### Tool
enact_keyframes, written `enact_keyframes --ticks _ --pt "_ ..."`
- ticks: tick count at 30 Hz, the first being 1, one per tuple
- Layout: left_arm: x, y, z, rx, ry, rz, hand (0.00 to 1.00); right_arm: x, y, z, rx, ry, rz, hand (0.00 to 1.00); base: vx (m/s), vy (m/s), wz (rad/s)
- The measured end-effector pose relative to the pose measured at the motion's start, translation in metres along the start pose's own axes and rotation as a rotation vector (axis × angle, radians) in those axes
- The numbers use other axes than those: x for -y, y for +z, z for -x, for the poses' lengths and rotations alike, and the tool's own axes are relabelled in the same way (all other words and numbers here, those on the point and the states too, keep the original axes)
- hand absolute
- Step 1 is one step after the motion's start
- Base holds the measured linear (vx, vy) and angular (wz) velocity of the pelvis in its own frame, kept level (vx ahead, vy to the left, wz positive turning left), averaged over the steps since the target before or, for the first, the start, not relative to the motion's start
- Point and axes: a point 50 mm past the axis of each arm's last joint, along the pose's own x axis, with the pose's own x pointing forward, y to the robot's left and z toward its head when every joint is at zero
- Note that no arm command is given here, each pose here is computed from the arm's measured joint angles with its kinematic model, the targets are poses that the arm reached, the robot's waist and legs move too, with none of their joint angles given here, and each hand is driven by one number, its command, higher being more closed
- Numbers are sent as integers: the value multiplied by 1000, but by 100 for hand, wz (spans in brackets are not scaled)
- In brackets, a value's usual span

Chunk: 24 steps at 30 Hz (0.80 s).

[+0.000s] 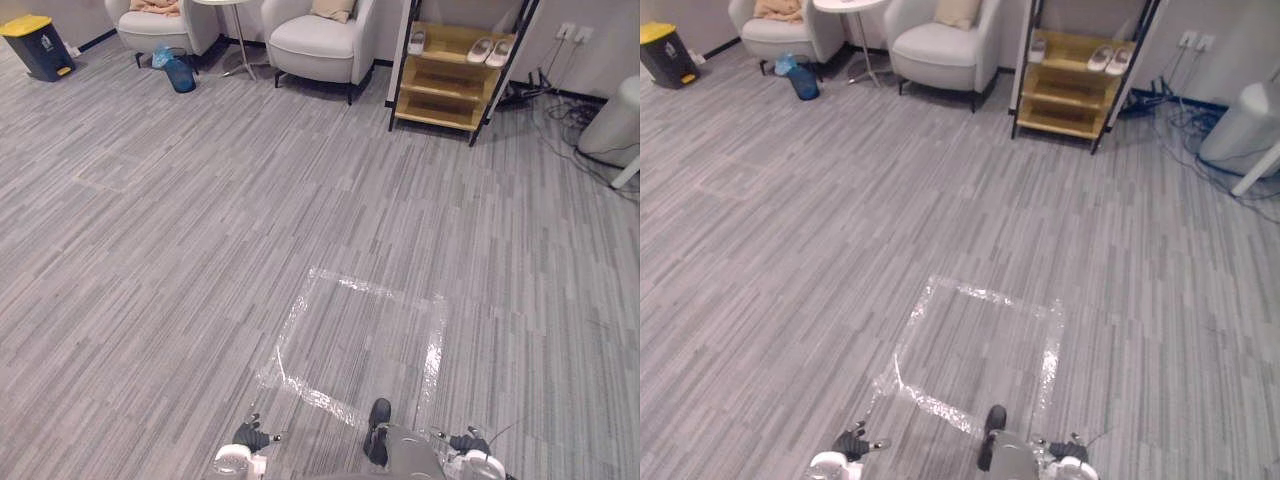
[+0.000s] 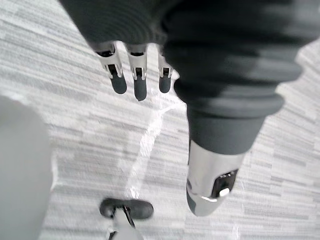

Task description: Pick up cushions and gather them together orderly.

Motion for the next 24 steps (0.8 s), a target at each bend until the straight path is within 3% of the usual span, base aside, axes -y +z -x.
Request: enact_keyframes --ticks 12,24 --pt "5 26 -3 96 -24 -60 0 -9 -4 2 -11 9 -4 0 379 48 -35" --pt "-19 7 -1 23 19 -62 0 -13 6 0 19 30 72 0 314 28 -8"
